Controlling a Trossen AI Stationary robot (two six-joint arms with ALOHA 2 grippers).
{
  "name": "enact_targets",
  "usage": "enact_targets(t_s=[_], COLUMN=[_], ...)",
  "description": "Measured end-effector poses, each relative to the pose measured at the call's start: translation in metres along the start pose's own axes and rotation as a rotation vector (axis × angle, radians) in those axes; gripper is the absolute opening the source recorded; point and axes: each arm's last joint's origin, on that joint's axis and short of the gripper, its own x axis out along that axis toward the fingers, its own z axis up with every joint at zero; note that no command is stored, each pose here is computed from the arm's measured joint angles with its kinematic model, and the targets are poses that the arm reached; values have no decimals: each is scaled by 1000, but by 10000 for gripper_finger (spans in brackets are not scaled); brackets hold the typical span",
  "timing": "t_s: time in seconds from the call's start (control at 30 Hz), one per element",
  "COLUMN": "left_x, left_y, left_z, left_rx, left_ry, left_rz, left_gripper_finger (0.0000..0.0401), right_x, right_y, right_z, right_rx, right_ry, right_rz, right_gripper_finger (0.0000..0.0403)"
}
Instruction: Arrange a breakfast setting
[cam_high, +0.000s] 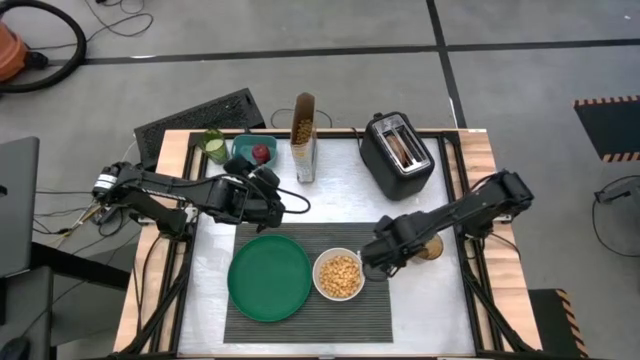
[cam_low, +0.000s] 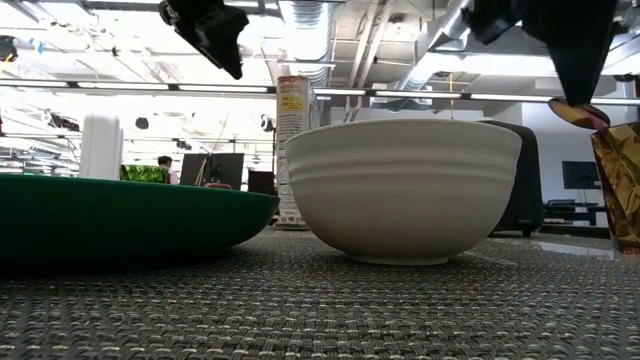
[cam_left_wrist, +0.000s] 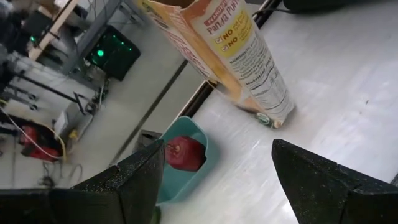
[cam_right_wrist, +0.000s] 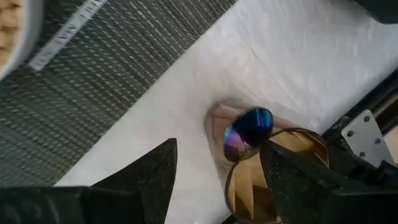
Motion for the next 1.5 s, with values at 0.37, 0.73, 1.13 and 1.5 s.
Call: enact_targets(t_s=[0.37, 0.73, 1.13, 1.5], left_x=[1, 1, 1, 1], left_y=[-1, -1, -1, -1], left_z=[0, 0, 0, 0], left_rx=[30, -7, -9, -10], left_ry=[17, 19, 20, 20], left_rz=[-31, -39, -39, -39], left_gripper_finger=[281, 281, 281, 281], right_x=[13, 13, 13, 7], right_y=[7, 6, 5, -6], right_z=[6, 8, 10, 15], right_rx=[98, 119, 182, 248], right_ry=[12, -7, -3, 38], right_rz=[-92, -100, -99, -50], right_gripper_finger=[248, 239, 238, 238])
